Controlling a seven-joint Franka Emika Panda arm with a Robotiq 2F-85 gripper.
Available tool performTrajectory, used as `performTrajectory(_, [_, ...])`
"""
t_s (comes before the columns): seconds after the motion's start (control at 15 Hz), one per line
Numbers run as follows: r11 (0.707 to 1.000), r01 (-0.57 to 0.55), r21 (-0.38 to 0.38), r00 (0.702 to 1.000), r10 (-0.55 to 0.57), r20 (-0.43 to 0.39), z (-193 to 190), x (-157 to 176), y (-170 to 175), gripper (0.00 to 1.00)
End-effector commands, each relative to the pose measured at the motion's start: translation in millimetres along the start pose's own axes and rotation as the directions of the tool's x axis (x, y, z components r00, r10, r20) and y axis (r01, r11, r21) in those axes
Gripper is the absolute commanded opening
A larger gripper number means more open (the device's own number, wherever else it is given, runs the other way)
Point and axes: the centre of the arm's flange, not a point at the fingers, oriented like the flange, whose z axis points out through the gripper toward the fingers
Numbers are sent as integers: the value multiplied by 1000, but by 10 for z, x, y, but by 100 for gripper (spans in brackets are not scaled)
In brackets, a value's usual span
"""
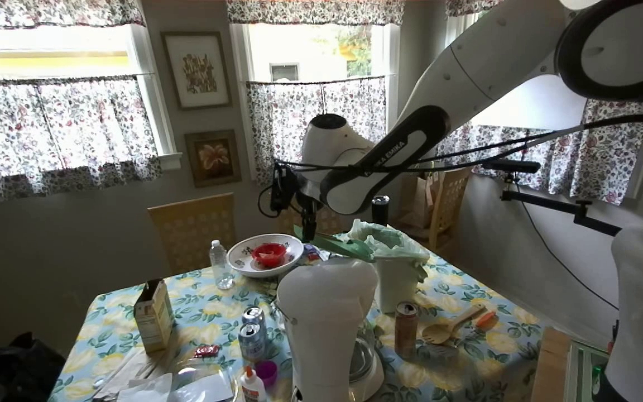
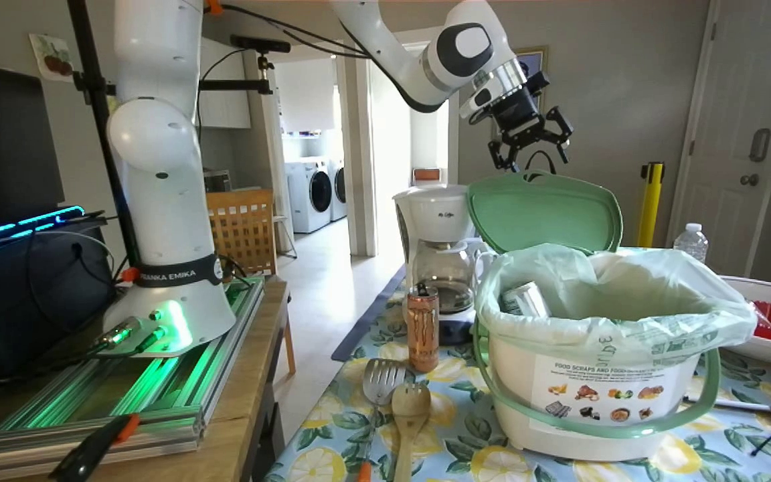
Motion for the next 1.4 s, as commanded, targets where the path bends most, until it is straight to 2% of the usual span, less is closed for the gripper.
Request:
performTrajectory(0.0, [998, -51, 20, 998, 51, -26, 161, -299, 410, 100])
performTrajectory(0.33, [996, -84, 24, 995, 85, -53, 218, -365, 590, 100])
performTrajectory(0.87, [972, -203, 117, 974, 213, -82, -5, -171, 494, 100])
performTrajectory(1.33, [960, -239, 148, 955, 260, -145, 108, 29, 527, 100])
